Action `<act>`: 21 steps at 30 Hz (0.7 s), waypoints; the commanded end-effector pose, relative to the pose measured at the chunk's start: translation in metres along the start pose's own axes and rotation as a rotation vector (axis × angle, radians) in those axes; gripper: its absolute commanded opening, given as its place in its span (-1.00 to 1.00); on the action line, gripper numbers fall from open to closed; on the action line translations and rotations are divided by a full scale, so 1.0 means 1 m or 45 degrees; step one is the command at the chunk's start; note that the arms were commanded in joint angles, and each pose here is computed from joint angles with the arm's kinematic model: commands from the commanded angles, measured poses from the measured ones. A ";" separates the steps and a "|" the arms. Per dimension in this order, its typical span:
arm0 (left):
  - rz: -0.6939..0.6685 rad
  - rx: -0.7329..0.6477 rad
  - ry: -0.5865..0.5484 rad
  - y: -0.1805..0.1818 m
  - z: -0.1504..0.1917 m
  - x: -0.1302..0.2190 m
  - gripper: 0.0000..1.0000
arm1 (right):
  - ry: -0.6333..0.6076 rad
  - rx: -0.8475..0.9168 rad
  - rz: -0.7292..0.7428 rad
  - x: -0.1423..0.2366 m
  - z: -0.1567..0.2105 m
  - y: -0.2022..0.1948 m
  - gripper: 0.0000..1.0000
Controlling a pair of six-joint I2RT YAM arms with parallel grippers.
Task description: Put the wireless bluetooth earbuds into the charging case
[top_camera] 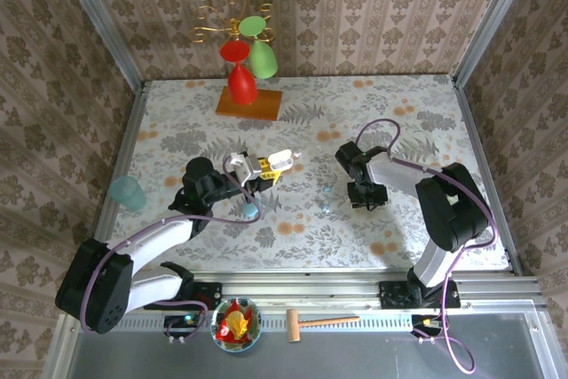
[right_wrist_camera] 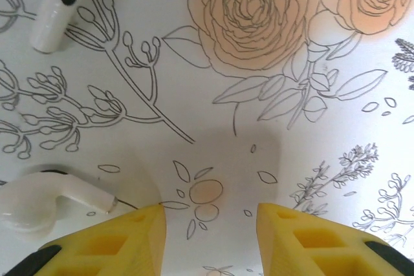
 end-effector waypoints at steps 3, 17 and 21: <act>-0.022 -0.033 -0.031 0.002 -0.007 0.004 -0.88 | -0.106 0.071 -0.031 0.030 -0.005 0.001 -0.15; -0.104 -0.026 -0.027 0.000 -0.004 0.016 -0.89 | -0.166 0.127 0.097 0.040 -0.022 0.043 -0.32; -0.107 -0.031 -0.030 -0.001 -0.005 0.018 -0.89 | -0.123 0.142 0.150 0.029 -0.025 0.047 -0.37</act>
Point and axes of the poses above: each hand's point on the last joint's axis, 136 mm out from that joint toward the fingers, its own x axis back along the fingers, its own y axis along the line the jaws close on, z = x × y, the point moved 4 cm from there along x, back along the fingers, and after that the axes turned 2 degrees about x, right-handed, at the moved point
